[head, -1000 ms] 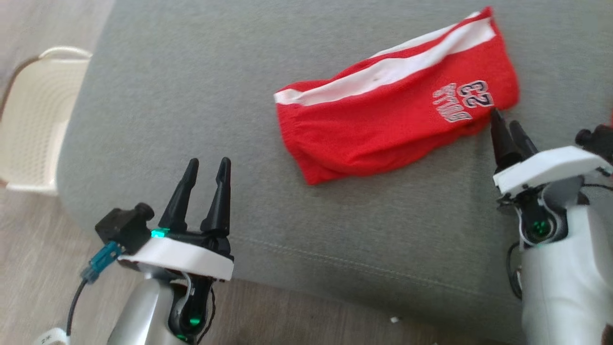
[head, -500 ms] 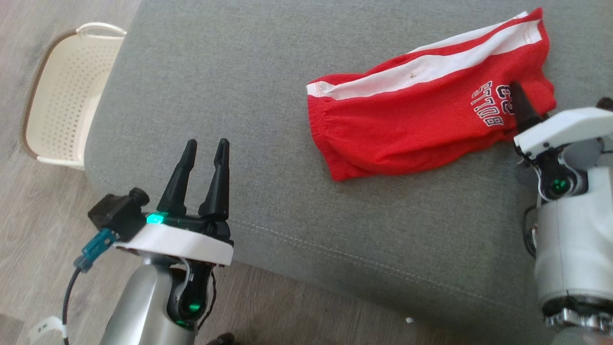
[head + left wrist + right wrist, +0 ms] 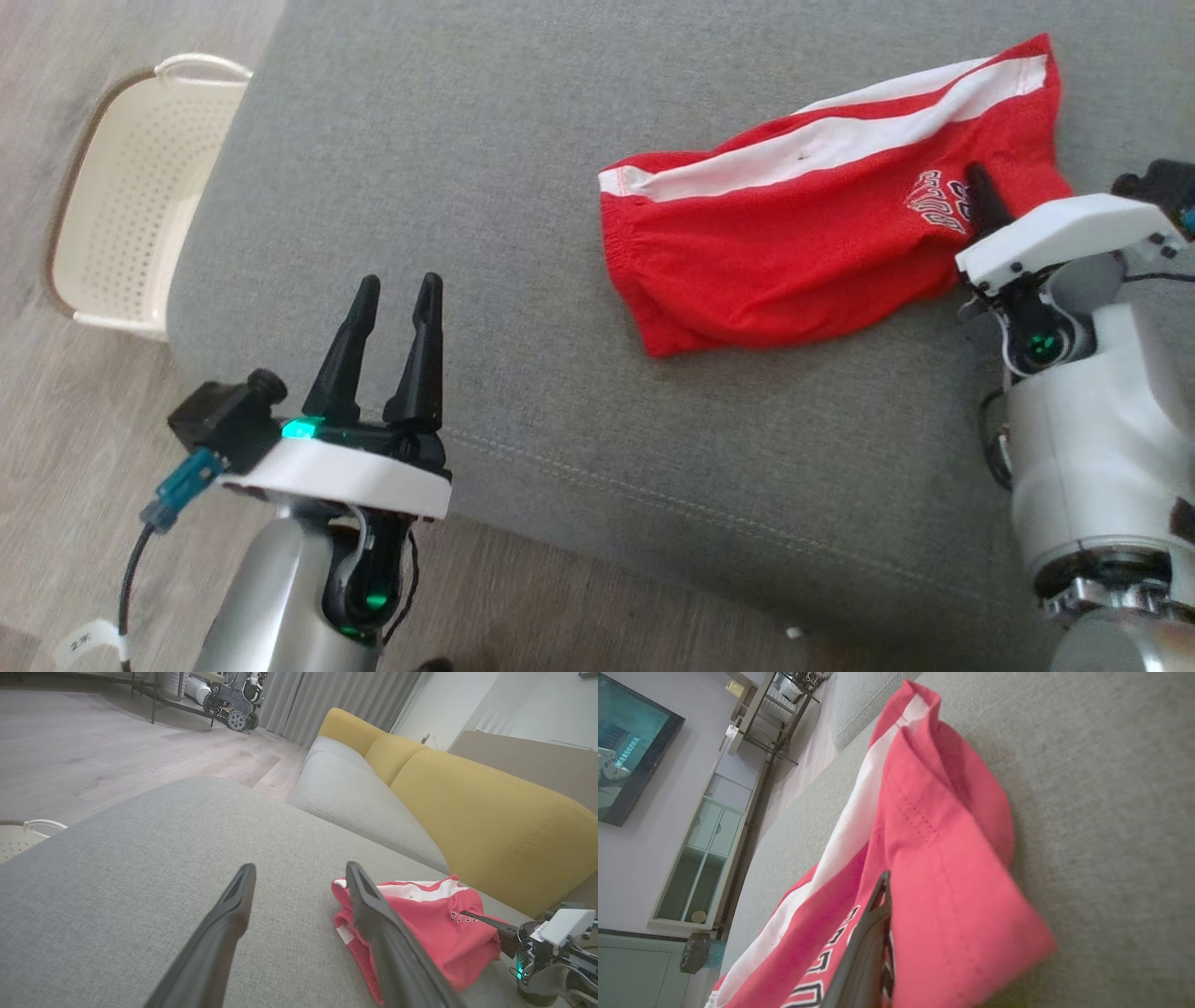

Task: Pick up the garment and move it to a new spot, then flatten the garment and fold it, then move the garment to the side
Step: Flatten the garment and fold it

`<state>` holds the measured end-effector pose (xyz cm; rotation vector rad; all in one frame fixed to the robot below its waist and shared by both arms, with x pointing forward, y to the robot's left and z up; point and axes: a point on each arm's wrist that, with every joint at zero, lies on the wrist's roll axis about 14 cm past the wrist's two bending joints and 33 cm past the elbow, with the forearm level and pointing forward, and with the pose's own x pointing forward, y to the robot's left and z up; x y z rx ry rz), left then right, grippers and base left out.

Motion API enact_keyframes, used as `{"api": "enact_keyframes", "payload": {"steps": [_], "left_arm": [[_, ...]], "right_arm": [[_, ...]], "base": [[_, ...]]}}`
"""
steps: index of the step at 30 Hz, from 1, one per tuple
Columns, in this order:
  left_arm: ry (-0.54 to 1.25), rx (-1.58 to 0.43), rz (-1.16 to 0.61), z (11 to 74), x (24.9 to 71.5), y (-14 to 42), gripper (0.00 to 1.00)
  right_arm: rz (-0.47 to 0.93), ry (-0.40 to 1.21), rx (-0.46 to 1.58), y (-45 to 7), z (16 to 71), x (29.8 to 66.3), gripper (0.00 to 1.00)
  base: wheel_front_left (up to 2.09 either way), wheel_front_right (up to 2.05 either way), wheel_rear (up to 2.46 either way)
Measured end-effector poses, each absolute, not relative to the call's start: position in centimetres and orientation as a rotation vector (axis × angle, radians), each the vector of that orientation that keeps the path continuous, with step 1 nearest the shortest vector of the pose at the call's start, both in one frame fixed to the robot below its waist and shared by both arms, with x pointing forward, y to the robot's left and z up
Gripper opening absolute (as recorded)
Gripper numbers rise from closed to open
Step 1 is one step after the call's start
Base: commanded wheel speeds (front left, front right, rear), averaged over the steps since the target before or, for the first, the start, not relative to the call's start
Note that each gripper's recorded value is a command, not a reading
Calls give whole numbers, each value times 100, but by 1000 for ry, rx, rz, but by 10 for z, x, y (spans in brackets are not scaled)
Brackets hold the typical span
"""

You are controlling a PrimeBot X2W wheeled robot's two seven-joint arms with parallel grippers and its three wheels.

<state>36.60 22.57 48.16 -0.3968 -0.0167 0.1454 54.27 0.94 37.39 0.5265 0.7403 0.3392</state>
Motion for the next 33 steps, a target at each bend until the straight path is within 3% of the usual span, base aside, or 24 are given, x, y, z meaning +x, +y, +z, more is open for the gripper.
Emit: {"api": "enact_keyframes", "payload": {"steps": [14, 27, 33], "left_arm": [[-49, -397, 40, 493, 385, 197, 100], [-60, -410, -39, 500, 388, 171, 100], [-61, -411, -52, 501, 387, 168, 100]], "right_arm": [[202, 503, 614, -51, 400, 524, 0], [53, 544, 578, -110, 366, 459, 0], [58, 500, 548, -109, 370, 454, 0]], "base": [[0, 0, 0], [0, 0, 0], [0, 0, 0]]}}
